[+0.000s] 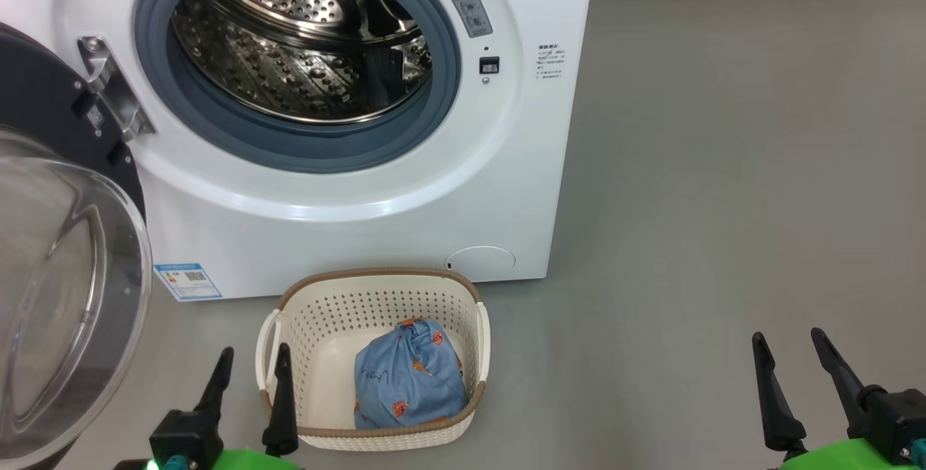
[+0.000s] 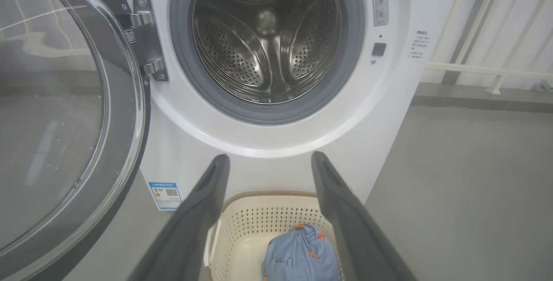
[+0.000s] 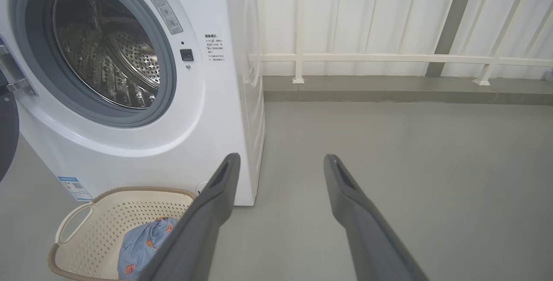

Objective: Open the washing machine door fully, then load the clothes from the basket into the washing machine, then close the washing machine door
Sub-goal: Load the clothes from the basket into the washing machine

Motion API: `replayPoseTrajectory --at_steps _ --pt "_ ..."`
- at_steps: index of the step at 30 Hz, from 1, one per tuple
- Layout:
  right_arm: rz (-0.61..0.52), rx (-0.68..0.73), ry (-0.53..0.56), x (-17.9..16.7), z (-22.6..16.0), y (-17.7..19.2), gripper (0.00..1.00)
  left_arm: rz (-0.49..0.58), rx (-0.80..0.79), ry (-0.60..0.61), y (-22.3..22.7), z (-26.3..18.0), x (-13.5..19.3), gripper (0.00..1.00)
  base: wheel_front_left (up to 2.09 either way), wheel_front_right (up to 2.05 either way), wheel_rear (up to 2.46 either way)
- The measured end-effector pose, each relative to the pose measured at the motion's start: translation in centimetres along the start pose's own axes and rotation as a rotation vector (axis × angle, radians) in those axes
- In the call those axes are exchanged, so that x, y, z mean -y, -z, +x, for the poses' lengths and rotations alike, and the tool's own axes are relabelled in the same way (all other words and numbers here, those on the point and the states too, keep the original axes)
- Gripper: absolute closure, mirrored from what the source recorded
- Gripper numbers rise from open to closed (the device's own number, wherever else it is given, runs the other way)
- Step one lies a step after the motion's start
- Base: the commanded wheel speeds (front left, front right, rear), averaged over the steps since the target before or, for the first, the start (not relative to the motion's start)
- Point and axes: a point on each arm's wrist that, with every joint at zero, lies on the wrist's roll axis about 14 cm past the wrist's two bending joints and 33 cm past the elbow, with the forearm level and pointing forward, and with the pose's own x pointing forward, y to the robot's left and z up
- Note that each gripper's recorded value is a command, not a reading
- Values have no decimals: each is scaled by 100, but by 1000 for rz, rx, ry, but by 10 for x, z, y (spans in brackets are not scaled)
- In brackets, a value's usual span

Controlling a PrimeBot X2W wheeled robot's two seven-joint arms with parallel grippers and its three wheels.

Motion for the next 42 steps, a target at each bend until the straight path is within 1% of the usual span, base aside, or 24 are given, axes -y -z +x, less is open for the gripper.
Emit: replayPoseTrajectory --at_steps 22,28,37,42 --pt "15 -1 -8 -2 -2 1 0 12 -4 -3 2 -5 -1 0 5 -5 0" --pt "15 -10 -9 -3 0 3 0 12 -12 -7 4 -4 -2 0 95 -95 0" --pt "16 -18 -14 -4 2 6 0 7 -21 -4 7 -4 -3 0 154 -154 0" --pt "16 -26 -16 -5 4 8 0 9 -30 -9 10 -4 -6 0 79 -79 0"
